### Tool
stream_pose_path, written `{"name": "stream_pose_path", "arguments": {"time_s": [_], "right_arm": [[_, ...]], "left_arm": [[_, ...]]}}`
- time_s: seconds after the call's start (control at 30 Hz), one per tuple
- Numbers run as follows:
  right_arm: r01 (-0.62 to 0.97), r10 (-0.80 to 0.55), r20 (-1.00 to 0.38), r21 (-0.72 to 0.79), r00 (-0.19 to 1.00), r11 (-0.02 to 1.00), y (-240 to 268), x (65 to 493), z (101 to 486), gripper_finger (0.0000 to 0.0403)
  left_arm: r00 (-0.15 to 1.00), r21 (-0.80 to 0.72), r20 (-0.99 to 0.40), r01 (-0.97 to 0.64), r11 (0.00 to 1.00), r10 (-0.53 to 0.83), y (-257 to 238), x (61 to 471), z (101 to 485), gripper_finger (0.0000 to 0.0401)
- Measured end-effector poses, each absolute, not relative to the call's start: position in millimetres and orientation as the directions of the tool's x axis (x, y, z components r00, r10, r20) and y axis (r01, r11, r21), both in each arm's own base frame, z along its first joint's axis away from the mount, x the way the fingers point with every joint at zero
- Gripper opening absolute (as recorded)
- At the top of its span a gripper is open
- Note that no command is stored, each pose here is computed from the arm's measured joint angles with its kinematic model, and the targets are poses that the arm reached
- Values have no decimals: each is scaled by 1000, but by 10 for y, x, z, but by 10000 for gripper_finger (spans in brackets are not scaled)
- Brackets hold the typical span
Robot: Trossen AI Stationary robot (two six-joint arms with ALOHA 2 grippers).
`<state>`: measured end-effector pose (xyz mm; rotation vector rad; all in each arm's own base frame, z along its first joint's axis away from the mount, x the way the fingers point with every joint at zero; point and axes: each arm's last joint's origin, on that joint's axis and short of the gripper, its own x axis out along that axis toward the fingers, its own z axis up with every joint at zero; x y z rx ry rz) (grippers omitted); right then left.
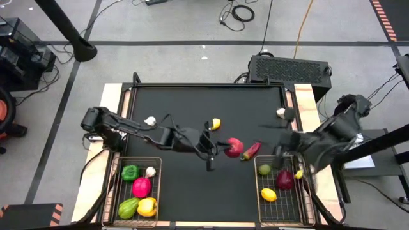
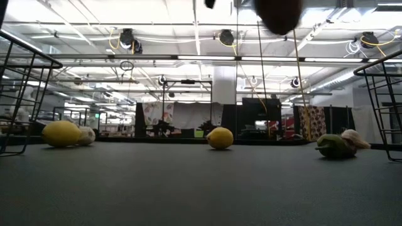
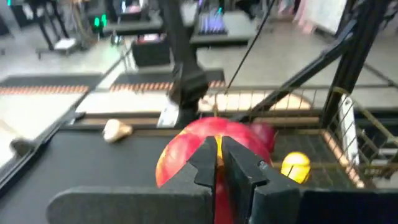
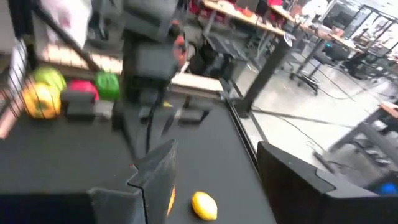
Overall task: Sort produce into baskets
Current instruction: Put the apple into the right gold wire basket
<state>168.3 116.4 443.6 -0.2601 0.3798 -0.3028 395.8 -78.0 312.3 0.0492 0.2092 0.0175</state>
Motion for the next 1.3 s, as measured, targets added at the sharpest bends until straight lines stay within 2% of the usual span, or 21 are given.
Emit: {"name": "stream_pose_path", "arguments": {"time_s": [0.17, 0.47, 0.73, 1.07, 1.3], "right_arm": [[226, -287, -283, -230, 915, 947, 1094, 1512, 4639, 212], [229, -288, -278, -225, 916, 947, 1062, 1483, 4655, 212], [227, -291, -284, -236, 913, 945, 1058, 1480, 4646, 212], [227, -300, -305, -251, 904, 941, 1045, 1466, 4613, 212], [227, -300, -306, -253, 903, 940, 1045, 1466, 4612, 212]], "left_arm": [[994, 40, -102, 50, 998, -46, -978, 4154, 2976, 19], [989, 83, -95, 117, 990, -110, -1278, 4777, 2699, 19], [989, 75, -68, 139, 987, -134, -1355, 5240, 2485, 19], [990, 71, -97, 113, 991, -106, -1233, 5431, 2224, 22], [991, 65, -106, 83, 994, -76, -1135, 5469, 2152, 46]]}}
